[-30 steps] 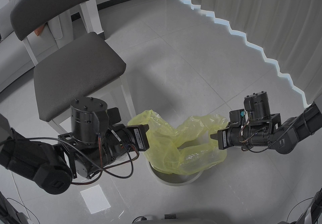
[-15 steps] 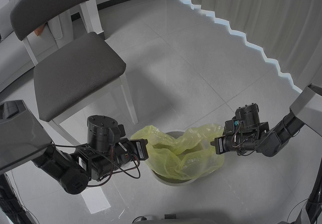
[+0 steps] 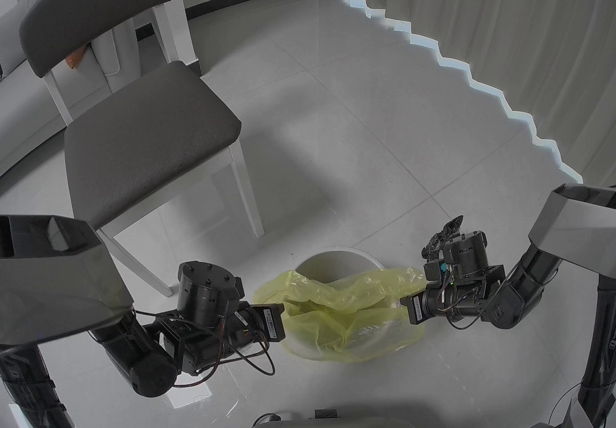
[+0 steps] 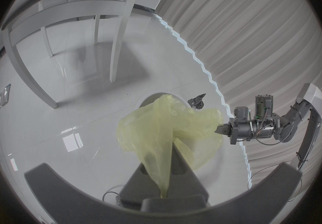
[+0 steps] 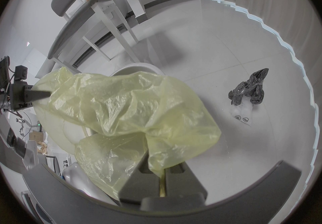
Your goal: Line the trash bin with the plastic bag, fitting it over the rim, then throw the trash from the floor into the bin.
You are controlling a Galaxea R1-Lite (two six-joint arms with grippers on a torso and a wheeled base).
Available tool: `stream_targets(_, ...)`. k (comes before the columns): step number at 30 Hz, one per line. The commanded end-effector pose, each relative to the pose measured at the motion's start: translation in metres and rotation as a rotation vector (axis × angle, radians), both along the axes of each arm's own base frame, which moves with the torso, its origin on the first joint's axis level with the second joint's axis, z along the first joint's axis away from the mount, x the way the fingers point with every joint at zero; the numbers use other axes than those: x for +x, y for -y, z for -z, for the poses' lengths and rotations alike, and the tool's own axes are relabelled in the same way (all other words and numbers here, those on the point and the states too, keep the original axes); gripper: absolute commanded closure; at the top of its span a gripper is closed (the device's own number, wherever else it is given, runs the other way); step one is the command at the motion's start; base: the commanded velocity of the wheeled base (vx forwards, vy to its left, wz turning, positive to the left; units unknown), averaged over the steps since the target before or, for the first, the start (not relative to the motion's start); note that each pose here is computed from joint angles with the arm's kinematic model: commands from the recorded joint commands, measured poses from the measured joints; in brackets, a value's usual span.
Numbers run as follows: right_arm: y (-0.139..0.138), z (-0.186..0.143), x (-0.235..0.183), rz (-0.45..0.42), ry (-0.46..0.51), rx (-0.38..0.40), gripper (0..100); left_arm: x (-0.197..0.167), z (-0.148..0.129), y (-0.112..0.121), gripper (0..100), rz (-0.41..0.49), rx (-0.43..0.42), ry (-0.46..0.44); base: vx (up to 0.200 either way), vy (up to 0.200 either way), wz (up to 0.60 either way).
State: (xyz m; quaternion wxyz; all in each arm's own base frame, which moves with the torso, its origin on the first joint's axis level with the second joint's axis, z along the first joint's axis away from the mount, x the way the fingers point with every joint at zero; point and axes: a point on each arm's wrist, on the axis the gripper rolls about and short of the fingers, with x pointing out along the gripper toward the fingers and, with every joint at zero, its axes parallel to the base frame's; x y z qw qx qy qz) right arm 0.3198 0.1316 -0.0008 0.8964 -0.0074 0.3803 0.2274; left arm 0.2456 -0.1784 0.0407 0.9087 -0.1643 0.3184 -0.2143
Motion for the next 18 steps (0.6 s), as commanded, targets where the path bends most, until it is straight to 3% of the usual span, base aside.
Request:
stream_targets(1,-0.002,0.020,-0.008,-0.011,-0.035,-0.013,100,-0.008,0.027,-0.006,100,0.003,0.039,-0.054,0.000,0.000,0.00)
stream_targets(12,-0.008,0.023,-0.006,-0.024,-0.026,-0.012,100,-0.005,0.048,-0.016,100,-0.022,0.022,-0.036,0.000,0.000,0.00)
stream_targets(13,-0.008,0.023,-0.006,-0.025,-0.024,-0.012,0,-0.002,0.047,-0.018,100,-0.032,0.011,-0.019,0.000,0.000,0.00)
stream_targets(18,-0.006,0.019,-0.008,-0.021,-0.019,-0.010,0,0.005,0.040,-0.017,100,-0.040,-0.041,0.058,0.000,0.000,0.00)
